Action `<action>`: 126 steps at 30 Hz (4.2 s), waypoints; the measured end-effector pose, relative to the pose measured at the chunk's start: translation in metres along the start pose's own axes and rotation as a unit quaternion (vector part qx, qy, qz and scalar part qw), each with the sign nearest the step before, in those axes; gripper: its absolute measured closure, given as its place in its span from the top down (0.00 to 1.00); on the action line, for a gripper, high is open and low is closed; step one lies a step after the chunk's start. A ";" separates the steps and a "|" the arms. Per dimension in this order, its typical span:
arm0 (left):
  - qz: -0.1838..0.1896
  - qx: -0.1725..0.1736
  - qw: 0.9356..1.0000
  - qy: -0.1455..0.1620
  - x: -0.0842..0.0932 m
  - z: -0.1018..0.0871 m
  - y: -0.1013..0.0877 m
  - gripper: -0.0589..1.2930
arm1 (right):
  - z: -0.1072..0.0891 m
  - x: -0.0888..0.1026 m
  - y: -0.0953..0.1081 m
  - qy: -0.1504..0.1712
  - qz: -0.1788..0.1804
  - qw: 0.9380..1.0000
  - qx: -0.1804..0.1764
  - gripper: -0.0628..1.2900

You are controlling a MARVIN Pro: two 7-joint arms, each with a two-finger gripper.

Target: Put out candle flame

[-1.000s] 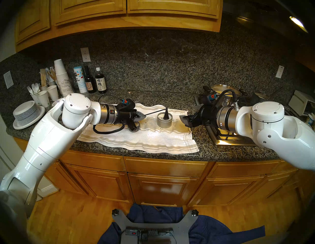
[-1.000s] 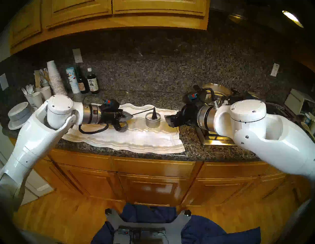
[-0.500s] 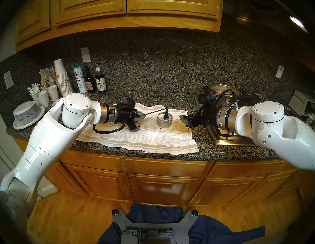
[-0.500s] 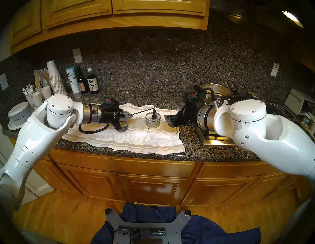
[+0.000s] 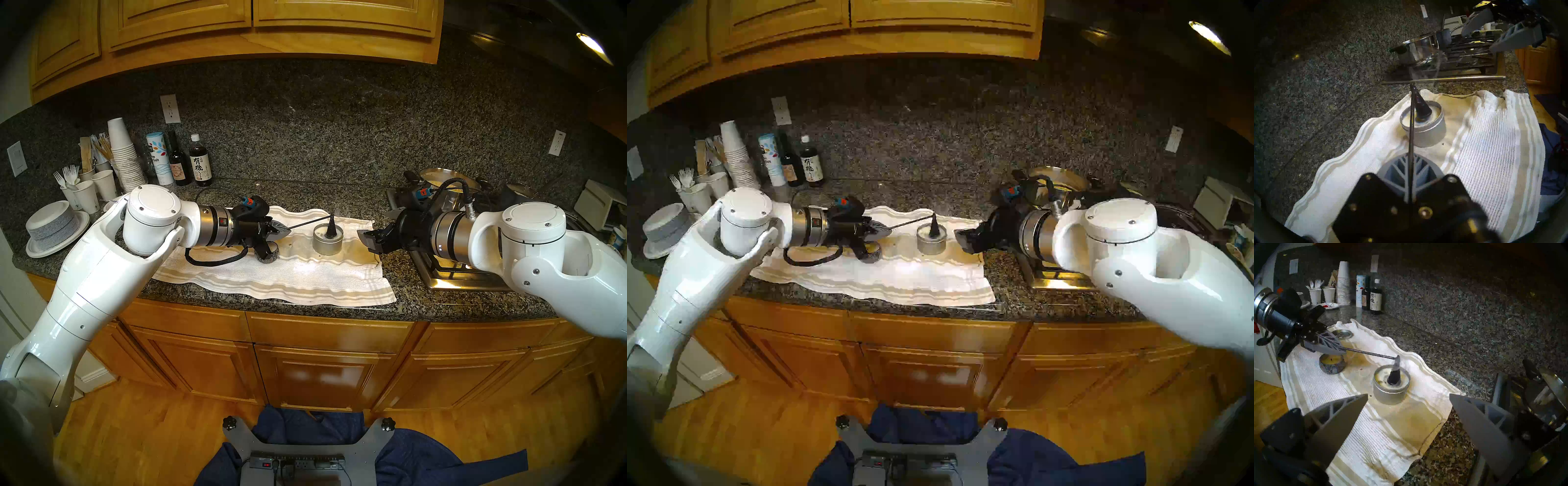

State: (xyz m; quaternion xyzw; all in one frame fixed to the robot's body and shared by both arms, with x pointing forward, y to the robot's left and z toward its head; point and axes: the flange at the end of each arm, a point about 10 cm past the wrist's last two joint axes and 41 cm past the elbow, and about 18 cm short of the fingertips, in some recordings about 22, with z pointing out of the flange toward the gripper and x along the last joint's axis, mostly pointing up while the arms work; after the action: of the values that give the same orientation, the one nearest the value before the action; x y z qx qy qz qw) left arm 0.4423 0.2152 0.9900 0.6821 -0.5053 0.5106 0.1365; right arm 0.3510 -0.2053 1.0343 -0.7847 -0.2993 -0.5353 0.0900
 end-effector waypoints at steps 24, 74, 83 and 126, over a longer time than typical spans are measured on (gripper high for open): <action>0.000 -0.002 1.000 -0.004 -0.002 -0.001 -0.001 0.03 | 0.000 0.000 0.000 0.000 0.000 1.000 0.000 0.97; -0.011 0.007 1.000 0.013 -0.002 -0.003 -0.005 0.03 | 0.000 0.000 0.000 0.000 0.000 1.000 0.000 0.97; -0.001 0.002 1.000 -0.005 -0.008 -0.001 -0.002 0.03 | 0.000 0.000 0.000 0.000 0.000 1.000 0.000 0.97; 0.006 -0.008 1.000 -0.008 -0.005 0.002 -0.002 0.03 | 0.000 0.000 0.000 0.000 0.000 1.000 0.000 0.97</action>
State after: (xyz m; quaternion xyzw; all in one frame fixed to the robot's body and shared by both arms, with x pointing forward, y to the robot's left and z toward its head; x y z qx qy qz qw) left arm 0.4449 0.2175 0.9852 0.6821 -0.5143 0.5021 0.1347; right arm 0.3510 -0.2053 1.0344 -0.7847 -0.2993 -0.5353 0.0900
